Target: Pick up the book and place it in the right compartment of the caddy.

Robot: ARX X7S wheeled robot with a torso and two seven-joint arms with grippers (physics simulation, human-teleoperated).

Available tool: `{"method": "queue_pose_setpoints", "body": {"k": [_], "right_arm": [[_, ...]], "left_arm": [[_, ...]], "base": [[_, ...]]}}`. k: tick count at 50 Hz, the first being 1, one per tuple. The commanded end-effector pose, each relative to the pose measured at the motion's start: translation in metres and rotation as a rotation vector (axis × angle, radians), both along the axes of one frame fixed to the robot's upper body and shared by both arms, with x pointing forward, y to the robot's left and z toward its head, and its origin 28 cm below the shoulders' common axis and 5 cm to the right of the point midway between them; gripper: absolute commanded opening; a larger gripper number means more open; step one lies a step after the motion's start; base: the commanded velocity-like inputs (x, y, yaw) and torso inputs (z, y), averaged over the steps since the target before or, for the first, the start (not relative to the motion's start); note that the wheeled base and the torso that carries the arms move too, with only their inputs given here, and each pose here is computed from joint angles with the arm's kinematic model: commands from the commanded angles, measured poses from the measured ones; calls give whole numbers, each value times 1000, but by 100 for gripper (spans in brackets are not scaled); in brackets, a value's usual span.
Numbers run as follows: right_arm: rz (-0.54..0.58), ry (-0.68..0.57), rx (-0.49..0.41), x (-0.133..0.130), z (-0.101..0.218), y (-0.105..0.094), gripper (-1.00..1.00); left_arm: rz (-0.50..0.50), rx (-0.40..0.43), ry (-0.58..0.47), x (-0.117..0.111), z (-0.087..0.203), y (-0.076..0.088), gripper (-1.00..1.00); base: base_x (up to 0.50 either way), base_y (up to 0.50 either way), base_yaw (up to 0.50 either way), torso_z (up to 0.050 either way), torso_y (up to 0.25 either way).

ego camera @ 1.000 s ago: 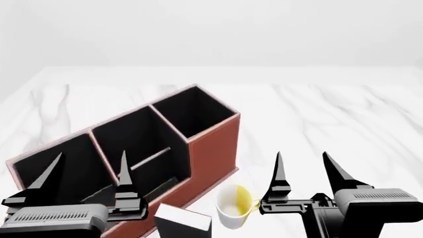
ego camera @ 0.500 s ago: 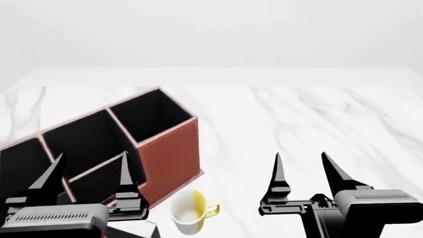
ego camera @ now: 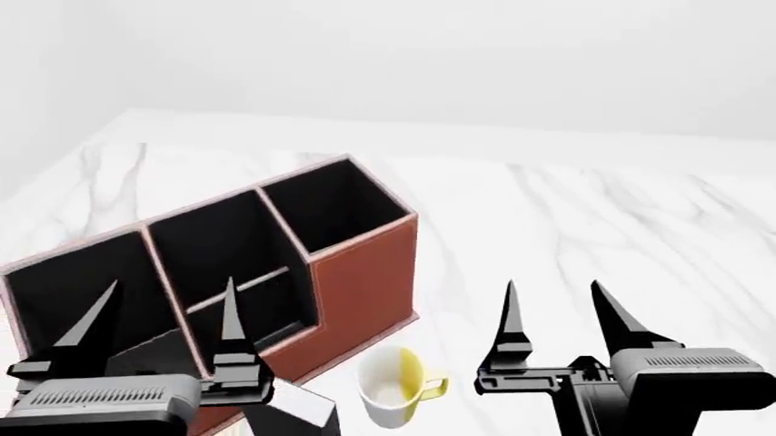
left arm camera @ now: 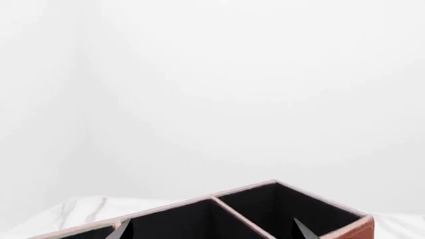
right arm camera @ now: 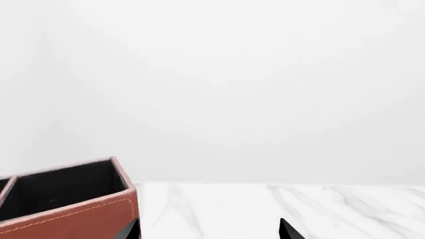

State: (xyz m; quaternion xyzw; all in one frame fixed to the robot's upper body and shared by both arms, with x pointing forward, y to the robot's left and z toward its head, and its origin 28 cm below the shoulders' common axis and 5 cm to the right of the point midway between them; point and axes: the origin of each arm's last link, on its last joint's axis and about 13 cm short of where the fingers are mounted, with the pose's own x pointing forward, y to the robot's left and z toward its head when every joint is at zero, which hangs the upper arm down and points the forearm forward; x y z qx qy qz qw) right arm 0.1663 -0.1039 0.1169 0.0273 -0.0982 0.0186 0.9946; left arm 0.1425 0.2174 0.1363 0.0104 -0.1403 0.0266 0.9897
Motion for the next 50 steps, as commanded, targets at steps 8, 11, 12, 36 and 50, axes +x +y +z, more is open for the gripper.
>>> {"method": "queue_pose_setpoints", "body": {"k": [8,11,12,36,50], "right_arm": [[-1,8,-10,0,-1,0,100],[-1,8,-10,0,-1,0,100],[0,9,-10,0,-1,0,100],[2,9,-18,0,-2,1,100],[2,9,-17,0,-2,1,100]], "left_arm": [[-3,6,0,0,0,0,100],[-3,6,-1,0,0,0,100],[-4,6,-1,0,0,0,100],[-6,6,0,-1,-1,-1,100],[-5,7,0,-1,0,-1,100]], "base": [[0,0,500,0,0],[0,0,500,0,0],[0,0,500,0,0],[0,0,500,0,0],[0,0,500,0,0]]}}
